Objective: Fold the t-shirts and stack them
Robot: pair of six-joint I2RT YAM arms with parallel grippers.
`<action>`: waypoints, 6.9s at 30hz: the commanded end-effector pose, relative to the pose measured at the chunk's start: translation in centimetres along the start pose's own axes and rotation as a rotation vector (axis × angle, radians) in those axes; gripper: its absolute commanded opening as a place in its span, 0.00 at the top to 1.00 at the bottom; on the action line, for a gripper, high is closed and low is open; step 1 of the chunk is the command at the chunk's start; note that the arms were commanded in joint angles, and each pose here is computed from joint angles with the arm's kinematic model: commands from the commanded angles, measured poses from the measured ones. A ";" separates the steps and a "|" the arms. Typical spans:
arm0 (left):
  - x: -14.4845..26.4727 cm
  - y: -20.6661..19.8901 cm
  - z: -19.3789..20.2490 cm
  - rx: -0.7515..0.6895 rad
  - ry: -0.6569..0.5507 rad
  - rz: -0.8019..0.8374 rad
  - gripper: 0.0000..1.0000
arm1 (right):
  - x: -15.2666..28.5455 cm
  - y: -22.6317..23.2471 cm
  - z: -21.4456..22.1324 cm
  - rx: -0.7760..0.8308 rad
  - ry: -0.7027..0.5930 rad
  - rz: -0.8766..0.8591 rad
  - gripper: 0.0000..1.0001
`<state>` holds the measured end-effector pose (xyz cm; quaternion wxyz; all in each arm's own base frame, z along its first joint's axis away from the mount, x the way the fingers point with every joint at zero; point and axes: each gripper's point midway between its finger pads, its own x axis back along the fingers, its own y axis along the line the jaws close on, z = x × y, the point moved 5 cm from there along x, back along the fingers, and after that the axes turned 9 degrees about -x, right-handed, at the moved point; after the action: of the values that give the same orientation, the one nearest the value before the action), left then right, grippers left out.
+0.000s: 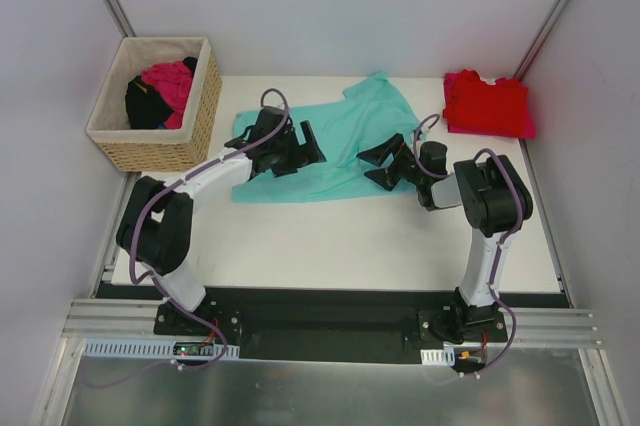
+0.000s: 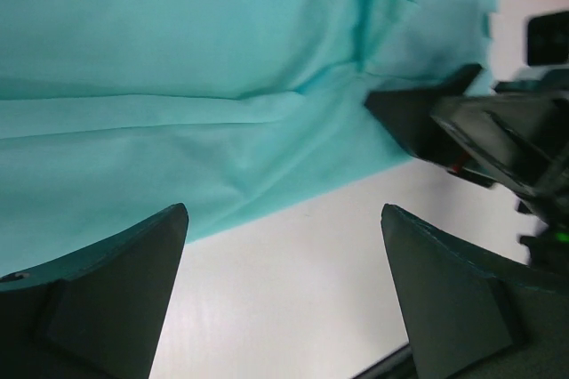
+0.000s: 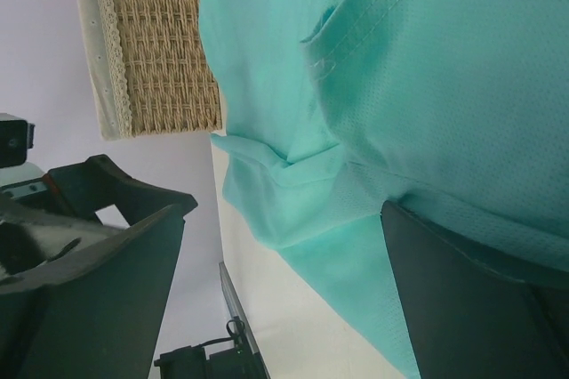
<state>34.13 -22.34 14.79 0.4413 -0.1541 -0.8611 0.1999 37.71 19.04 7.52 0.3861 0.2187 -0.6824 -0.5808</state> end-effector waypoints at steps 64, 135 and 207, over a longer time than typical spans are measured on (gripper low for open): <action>-6.0 10.8 -1.3 0.205 0.039 -0.111 0.11 | 0.8 0.3 -0.3 0.043 0.004 -0.059 0.02; -0.4 6.9 -0.5 -0.032 -0.078 -0.373 0.11 | -2.2 5.3 2.6 0.683 0.038 0.700 0.01; 14.4 -3.4 9.8 -0.256 -0.166 -0.440 0.10 | 16.8 4.0 14.2 0.846 -0.123 0.926 0.00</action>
<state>16.29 -22.49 16.10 0.4464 -0.0061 -0.8941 0.0344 15.54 15.74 12.58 0.4734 -0.0100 -0.8787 -0.0604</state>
